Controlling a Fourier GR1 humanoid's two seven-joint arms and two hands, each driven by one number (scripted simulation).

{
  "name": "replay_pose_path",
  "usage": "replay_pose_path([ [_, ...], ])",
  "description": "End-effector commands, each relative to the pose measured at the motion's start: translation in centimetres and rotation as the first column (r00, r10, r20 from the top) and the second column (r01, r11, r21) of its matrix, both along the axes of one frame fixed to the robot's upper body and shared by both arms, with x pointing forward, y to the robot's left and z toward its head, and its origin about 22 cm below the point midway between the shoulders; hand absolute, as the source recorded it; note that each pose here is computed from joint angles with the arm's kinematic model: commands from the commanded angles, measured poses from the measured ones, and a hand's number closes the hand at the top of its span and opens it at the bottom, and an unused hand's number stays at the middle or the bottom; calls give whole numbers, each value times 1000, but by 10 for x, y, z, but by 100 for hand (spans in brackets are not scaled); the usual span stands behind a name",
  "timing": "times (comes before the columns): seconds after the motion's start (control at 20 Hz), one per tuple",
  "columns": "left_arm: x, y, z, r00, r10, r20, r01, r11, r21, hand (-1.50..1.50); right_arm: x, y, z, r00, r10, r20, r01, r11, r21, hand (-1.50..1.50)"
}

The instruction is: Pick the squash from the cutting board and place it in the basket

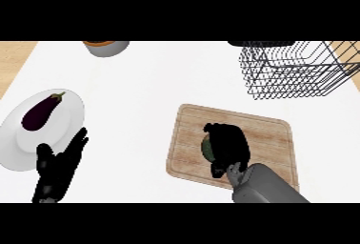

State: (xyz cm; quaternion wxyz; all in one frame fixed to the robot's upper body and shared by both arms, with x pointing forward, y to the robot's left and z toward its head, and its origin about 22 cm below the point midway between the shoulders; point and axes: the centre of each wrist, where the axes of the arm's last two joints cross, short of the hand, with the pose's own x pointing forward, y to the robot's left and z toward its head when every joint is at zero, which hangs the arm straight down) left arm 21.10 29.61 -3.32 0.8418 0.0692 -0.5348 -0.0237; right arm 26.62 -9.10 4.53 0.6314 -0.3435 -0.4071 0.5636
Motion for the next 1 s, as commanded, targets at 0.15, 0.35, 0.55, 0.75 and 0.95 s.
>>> replay_pose_path([
  [0.15,-26,5,-24,994,26,-103,-26,1000,1,0,6,3,-16,996,77,49,-71,991,-113,150],
  [0.35,-25,-3,-23,992,34,-122,-34,999,-1,0,1,-13,7,994,97,55,-91,990,-108,150],
  [0.55,-22,-12,-21,995,12,-104,-13,1000,-7,0,11,8,-19,991,118,66,-111,989,-98,150],
  [0.75,-9,2,-10,993,30,-116,-31,999,-11,0,2,32,-25,985,163,47,-161,986,-50,150],
  [0.95,-21,-3,-18,995,25,-102,-26,1000,-11,0,9,38,-2,971,144,192,-138,989,-44,150],
])
